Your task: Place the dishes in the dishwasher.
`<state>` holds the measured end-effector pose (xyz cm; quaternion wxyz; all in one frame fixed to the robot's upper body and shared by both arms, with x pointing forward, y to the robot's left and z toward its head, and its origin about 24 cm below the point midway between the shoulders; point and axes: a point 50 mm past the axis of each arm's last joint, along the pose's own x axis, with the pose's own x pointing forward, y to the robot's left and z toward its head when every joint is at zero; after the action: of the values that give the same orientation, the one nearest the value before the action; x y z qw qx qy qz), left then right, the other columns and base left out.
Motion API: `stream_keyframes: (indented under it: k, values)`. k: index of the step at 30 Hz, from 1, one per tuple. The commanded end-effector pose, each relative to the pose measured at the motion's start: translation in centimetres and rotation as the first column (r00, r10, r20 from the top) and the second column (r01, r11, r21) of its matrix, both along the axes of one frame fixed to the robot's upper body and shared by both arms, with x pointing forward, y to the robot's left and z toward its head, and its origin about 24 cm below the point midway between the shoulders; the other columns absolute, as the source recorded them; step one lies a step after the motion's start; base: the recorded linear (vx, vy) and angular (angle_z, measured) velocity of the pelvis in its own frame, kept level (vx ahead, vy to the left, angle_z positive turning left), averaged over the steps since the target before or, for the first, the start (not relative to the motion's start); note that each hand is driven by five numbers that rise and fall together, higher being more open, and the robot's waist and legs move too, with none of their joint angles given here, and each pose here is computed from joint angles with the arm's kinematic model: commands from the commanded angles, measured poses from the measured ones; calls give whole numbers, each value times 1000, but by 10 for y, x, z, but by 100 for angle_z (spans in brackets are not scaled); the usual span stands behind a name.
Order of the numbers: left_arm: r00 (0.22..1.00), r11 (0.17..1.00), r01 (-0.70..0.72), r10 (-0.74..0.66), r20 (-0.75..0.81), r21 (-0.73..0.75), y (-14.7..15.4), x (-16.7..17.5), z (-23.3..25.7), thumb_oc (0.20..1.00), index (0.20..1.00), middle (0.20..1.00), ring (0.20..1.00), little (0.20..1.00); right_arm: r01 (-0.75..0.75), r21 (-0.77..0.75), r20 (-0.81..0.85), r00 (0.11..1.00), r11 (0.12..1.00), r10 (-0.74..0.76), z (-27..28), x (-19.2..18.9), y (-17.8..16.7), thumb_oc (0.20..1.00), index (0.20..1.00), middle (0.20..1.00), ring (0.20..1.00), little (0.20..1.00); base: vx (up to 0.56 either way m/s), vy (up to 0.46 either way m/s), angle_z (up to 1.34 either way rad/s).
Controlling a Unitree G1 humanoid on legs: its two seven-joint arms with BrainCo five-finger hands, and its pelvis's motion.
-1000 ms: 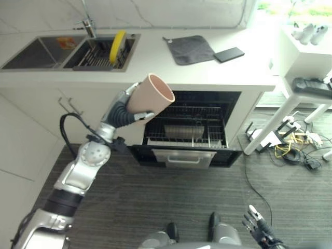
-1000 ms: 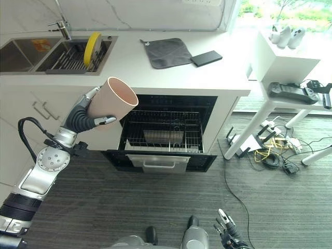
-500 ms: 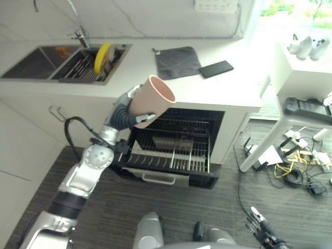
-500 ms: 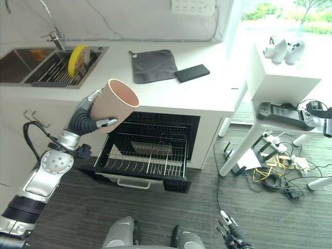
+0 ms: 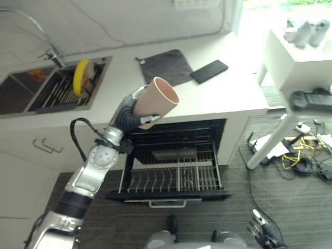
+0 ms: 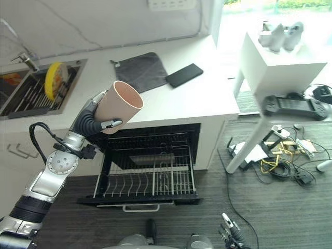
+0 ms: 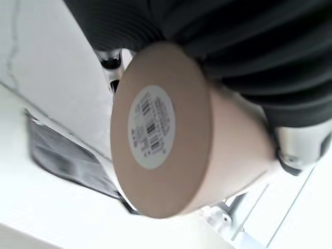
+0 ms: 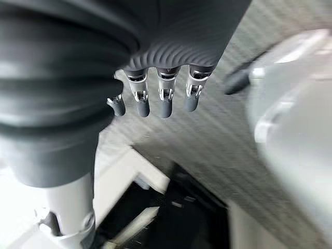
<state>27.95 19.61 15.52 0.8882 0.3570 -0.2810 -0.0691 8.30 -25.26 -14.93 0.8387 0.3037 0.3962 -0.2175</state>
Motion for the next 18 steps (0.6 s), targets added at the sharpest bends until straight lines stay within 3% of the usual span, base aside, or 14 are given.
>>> stream_keyframes:
  k: [1,7,10,14,16,18]
  values:
    - [981,1000,14,-9,194,-27,6,-9,42,200,200,200,200,200,8,-55,63,998,998,-4,7,7,-12,1000,1000,1000,1000,1000,0,0,0]
    - [982,1000,12,-8,188,-17,8,-9,47,200,200,200,200,200,37,-73,117,993,997,-28,12,14,-14,1000,1000,1000,1000,1000,0,0,0]
    - [984,999,31,-25,174,-34,8,-9,48,200,200,200,200,200,205,-99,191,964,974,-184,20,25,-22,1000,1000,1000,1000,1000,-8,-15,-3]
    - [992,984,76,-58,113,-162,11,-6,44,200,200,200,200,200,479,-193,277,864,856,-421,40,33,-54,1000,1000,1000,1000,1000,-41,-25,-8]
    - [996,970,68,-52,73,-234,11,-3,35,200,200,200,200,200,525,-269,374,829,807,-415,58,42,-68,1000,1000,1000,1000,1000,-25,-40,-4]
    - [998,924,62,-61,15,-376,11,-2,21,200,200,200,200,200,539,-334,538,782,773,-313,92,62,-78,1000,1000,1000,1000,1000,-38,-45,-4]
